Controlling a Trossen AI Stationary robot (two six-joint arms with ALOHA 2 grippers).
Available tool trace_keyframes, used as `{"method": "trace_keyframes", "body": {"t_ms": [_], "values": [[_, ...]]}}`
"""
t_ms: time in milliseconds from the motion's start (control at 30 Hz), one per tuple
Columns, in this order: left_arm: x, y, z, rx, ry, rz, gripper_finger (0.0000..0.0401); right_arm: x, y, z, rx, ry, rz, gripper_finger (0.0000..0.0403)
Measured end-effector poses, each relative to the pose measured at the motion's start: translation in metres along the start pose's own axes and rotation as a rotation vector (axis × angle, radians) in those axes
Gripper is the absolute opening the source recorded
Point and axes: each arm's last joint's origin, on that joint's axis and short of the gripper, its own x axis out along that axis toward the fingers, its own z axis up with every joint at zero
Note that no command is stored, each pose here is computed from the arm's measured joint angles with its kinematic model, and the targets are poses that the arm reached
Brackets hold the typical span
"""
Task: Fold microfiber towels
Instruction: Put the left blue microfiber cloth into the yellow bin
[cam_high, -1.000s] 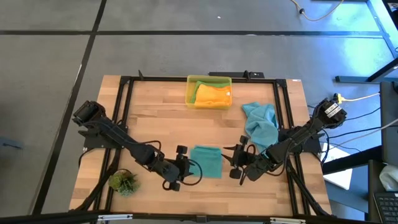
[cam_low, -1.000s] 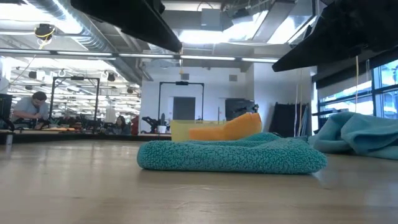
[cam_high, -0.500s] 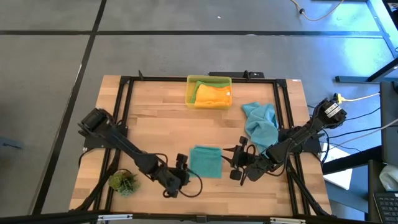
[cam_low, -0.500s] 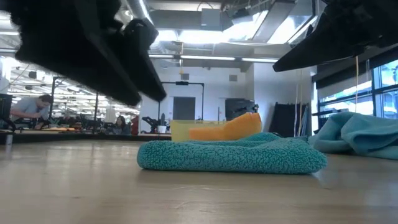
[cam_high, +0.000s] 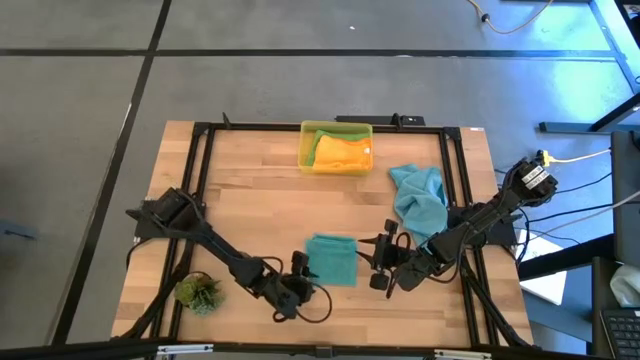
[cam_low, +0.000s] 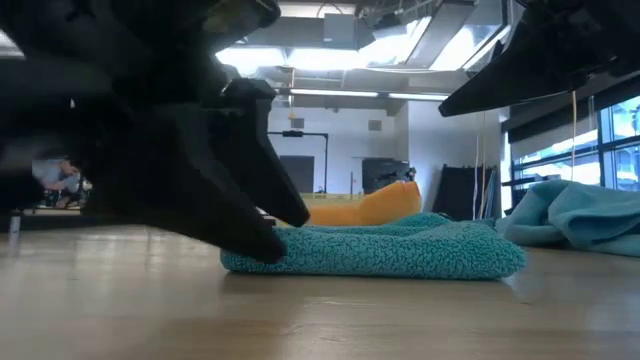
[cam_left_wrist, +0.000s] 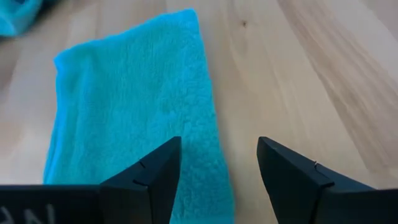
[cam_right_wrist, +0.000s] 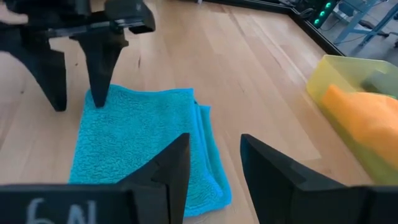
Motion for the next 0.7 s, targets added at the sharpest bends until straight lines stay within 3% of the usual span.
{"method": "trace_keyframes", "body": {"t_ms": [200, 700], "values": [[0.011, -0.012, -0.005, 0.128, 0.017, 0.118, 0.0203, 0.0, 0.0, 0.0, 0.0, 0.0, 0.0, 0.0143], [0.009, -0.007, -0.018, 0.159, 0.125, 0.237, 0.0196, 0.0, 0.0, 0.0, 0.003, 0.0, -0.001, 0.0143]]}}
